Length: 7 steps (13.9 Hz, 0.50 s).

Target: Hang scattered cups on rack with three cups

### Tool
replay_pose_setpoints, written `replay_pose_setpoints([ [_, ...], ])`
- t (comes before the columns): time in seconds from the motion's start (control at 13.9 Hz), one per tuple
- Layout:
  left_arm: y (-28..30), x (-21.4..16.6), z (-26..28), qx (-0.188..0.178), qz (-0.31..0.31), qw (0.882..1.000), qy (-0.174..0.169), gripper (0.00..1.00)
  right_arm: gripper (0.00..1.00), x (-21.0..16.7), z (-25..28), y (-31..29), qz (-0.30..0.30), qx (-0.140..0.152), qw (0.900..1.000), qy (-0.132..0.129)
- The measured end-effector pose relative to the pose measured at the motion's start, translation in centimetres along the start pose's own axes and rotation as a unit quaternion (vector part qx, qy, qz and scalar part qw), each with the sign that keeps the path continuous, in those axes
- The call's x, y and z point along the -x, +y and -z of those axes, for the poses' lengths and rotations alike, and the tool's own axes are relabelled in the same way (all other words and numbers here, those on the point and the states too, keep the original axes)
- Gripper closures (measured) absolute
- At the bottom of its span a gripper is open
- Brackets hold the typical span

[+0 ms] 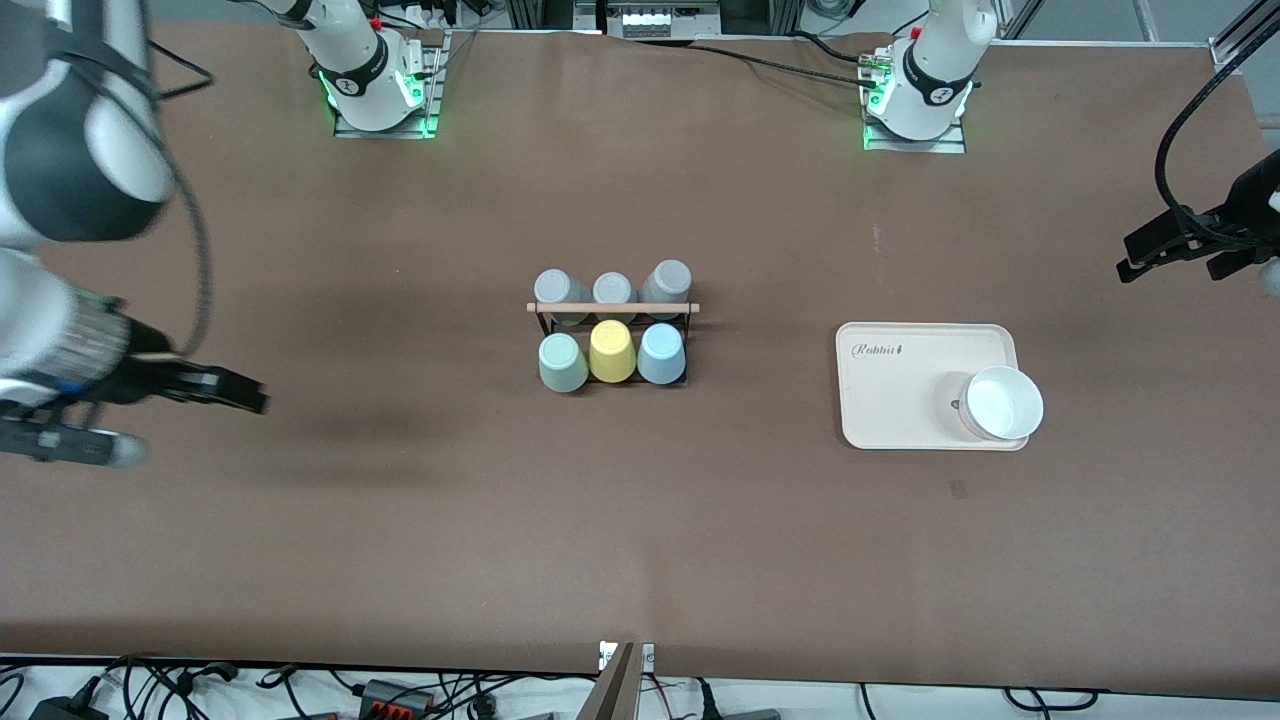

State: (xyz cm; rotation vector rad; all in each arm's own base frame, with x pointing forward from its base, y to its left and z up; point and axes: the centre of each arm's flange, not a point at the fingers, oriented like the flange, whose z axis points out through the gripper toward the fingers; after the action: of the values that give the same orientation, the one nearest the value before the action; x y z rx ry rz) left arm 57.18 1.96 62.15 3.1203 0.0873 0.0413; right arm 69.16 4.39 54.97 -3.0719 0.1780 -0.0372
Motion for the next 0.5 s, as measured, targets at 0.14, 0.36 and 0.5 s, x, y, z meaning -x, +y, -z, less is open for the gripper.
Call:
replay_pose_setpoints([
  [0.14, 0.0, 0.0, 0.0, 0.000, 0.000, 1.000, 0.000, 0.00, 0.00, 0.1, 1.6, 2.2, 0.013, 0.000, 1.000, 0.009],
  [0.36, 0.0, 0.0, 0.0, 0.000, 0.000, 1.000, 0.000, 0.00, 0.00, 0.8, 3.6, 4.1, 0.028, 0.010, 0.999, 0.021],
  [0.5, 0.0, 0.0, 0.0, 0.000, 0.000, 1.000, -0.001, 0.00, 0.00, 1.4, 4.0, 5.8, 0.039, 0.017, 0.999, 0.020],
])
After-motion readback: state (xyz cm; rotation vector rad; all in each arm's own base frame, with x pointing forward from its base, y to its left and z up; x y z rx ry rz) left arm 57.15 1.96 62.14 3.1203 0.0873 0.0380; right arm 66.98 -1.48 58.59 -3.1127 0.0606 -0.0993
